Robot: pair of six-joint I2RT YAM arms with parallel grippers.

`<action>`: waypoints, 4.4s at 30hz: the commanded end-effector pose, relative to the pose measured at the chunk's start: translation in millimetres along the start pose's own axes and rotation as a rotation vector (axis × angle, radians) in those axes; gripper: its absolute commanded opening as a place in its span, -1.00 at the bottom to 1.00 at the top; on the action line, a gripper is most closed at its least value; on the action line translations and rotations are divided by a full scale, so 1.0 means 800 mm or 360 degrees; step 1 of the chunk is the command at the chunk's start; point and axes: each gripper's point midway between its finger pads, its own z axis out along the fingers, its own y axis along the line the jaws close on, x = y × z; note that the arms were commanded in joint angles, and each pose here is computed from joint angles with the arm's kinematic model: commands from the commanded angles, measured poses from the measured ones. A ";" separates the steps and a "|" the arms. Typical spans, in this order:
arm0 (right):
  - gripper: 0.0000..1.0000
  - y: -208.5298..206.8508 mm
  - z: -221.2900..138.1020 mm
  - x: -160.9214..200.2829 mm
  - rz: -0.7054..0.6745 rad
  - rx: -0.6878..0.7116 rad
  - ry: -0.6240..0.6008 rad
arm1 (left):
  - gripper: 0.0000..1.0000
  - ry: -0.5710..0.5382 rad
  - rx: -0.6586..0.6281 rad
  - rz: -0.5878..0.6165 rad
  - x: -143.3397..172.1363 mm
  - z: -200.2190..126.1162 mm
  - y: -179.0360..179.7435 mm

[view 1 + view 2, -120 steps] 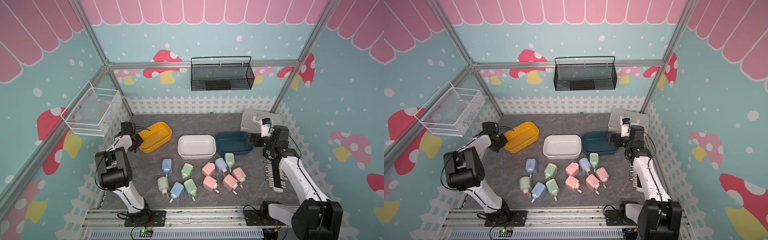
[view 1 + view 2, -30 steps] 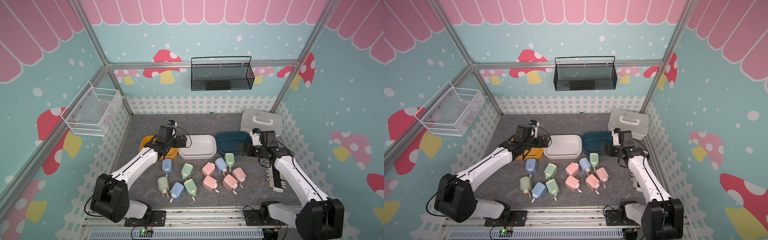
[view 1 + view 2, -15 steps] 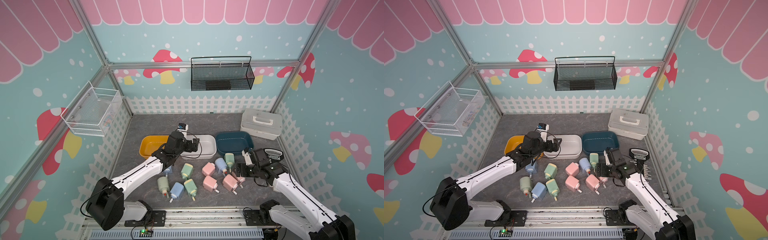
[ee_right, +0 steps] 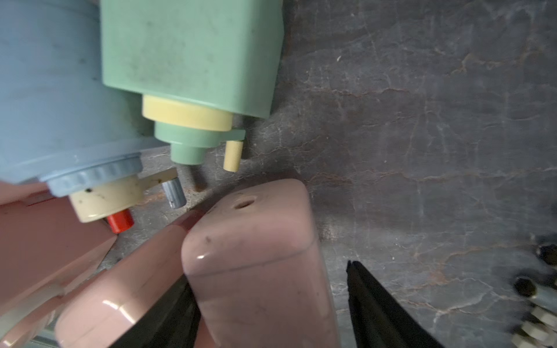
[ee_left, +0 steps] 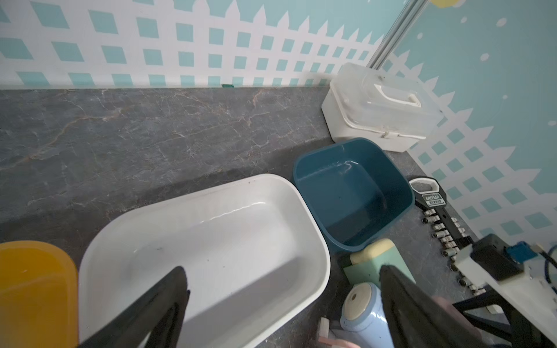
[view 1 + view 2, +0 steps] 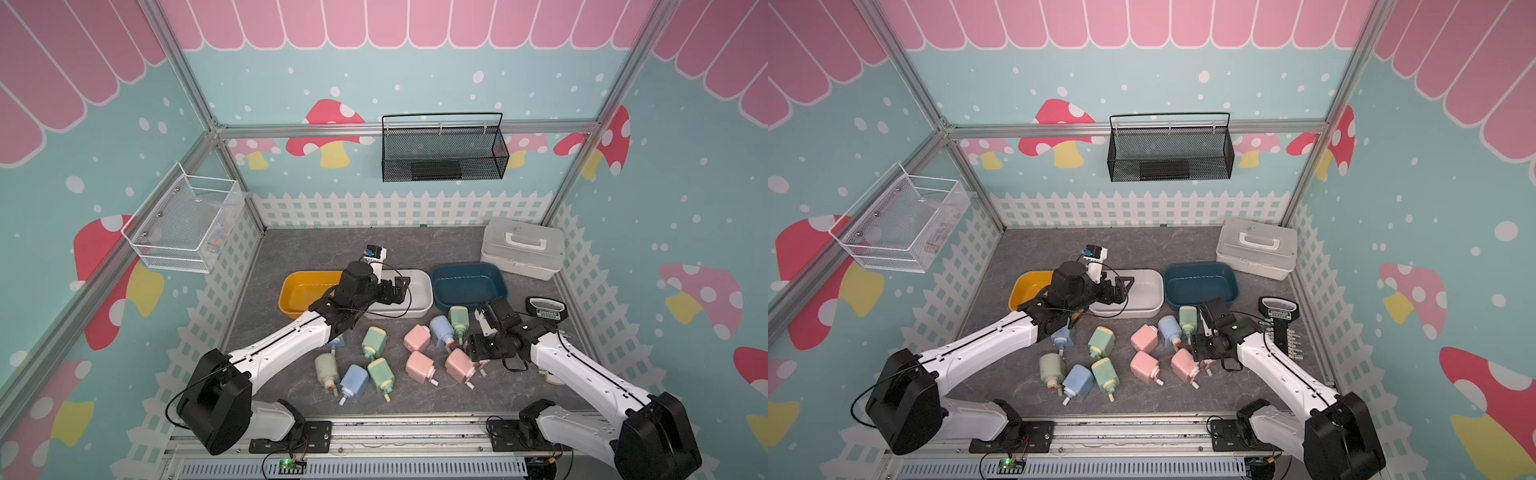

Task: Place the pencil sharpeners by color into the storage box
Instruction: Pick up the pencil sharpener from the center of the board, then place the pencil sharpener in the storage box.

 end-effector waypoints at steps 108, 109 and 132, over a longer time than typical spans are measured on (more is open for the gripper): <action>-0.50 -0.117 0.017 -0.274 -0.0043 0.0453 0.0082 | 0.98 0.0673 -0.0551 -0.0369 0.094 0.213 -0.018; -0.49 -0.117 0.018 -0.273 -0.0046 0.0454 0.0090 | 0.98 0.0673 -0.0566 -0.0375 0.095 0.213 -0.016; -0.07 -0.126 0.041 -0.261 -0.0053 0.0509 0.0181 | 0.98 0.0724 -0.0658 -0.0477 0.116 0.212 -0.012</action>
